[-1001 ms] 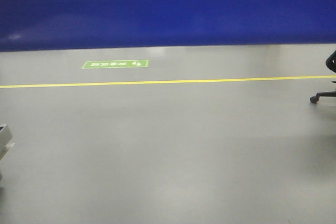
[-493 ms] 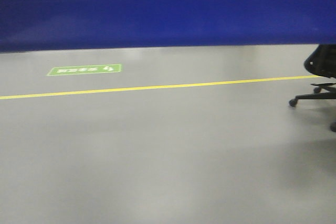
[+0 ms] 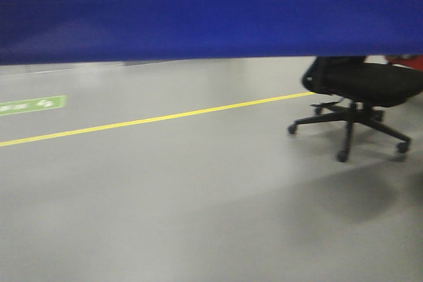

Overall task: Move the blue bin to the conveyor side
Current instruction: 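Carry the bin in both grippers past the red frame toward the table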

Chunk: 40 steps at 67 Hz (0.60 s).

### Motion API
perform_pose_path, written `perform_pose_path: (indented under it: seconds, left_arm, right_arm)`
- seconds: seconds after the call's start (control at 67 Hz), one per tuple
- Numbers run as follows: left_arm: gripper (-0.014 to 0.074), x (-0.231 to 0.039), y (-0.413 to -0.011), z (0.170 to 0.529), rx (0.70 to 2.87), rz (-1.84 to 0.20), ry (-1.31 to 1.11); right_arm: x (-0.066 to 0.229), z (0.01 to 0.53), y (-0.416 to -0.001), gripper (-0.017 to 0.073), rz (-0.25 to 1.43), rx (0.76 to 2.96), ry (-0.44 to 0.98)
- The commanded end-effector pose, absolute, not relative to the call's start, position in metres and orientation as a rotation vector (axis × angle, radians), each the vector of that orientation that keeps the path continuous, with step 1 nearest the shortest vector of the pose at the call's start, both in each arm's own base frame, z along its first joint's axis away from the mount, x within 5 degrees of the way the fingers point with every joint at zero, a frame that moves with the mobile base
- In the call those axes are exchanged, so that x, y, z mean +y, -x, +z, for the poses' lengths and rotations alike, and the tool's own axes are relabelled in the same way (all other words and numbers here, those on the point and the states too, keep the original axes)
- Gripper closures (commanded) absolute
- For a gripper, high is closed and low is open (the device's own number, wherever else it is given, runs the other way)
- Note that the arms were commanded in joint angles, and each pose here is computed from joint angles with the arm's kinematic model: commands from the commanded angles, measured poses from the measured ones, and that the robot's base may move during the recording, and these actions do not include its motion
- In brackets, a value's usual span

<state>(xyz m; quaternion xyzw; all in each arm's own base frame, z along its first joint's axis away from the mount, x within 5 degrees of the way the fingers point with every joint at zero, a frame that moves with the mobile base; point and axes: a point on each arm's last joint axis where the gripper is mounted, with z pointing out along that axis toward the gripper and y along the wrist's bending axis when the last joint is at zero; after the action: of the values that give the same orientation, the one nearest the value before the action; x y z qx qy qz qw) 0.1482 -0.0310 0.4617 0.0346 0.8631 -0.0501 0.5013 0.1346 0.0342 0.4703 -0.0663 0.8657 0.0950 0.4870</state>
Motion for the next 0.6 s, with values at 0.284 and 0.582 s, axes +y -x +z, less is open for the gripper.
perform_pose_path:
  seconds: [0.284,0.582]
  left_arm:
    - [0.0603,-0.0294,-0.1445,0.4786,1.937,-0.111,-0.11]
    - [0.0603,-0.0294,-0.1445,0.4786,1.937,-0.111,-0.11]
  right_arm:
    - [0.03,0.4921,-0.1304,0.0638,0.19,1.916,0.169]
    - [0.03,0.4921,-0.1304,0.0638,0.19,1.916,0.169]
